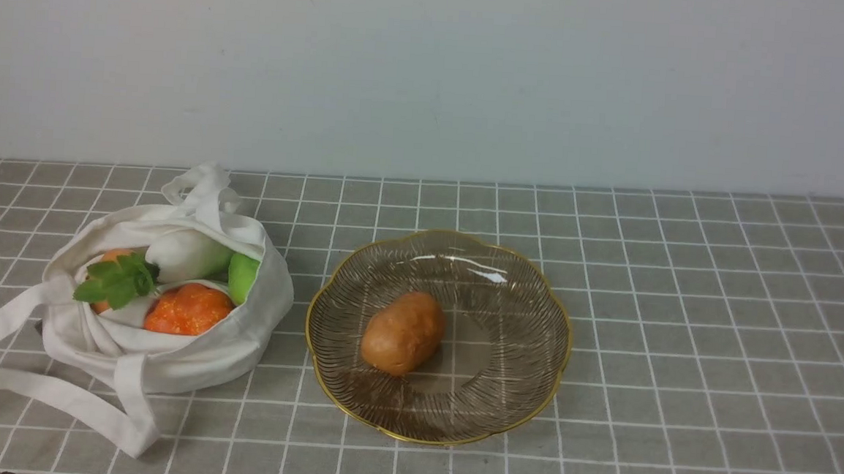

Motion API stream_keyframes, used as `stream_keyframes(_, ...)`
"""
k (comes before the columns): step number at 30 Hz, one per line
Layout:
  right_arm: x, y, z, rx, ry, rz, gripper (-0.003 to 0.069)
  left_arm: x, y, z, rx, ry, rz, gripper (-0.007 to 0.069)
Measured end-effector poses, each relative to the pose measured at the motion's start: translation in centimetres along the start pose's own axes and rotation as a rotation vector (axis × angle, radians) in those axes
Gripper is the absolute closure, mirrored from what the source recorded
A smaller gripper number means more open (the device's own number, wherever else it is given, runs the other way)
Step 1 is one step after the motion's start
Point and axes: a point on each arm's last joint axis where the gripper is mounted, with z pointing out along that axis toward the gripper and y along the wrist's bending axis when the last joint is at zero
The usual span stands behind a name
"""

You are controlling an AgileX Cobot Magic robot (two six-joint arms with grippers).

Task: Take vegetables from bag on grey coffee tablecloth place on plate.
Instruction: 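Reach the gripper into the cloth bag toward the vegetables inside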

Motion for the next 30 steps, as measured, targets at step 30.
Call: stream_keyframes(30, 0.0, 0.0, 0.0, 0.0, 0.0, 0.0, 0.0673, -13.2, 0.6, -5.3, 0.131, -0.619, -0.572, 0.063)
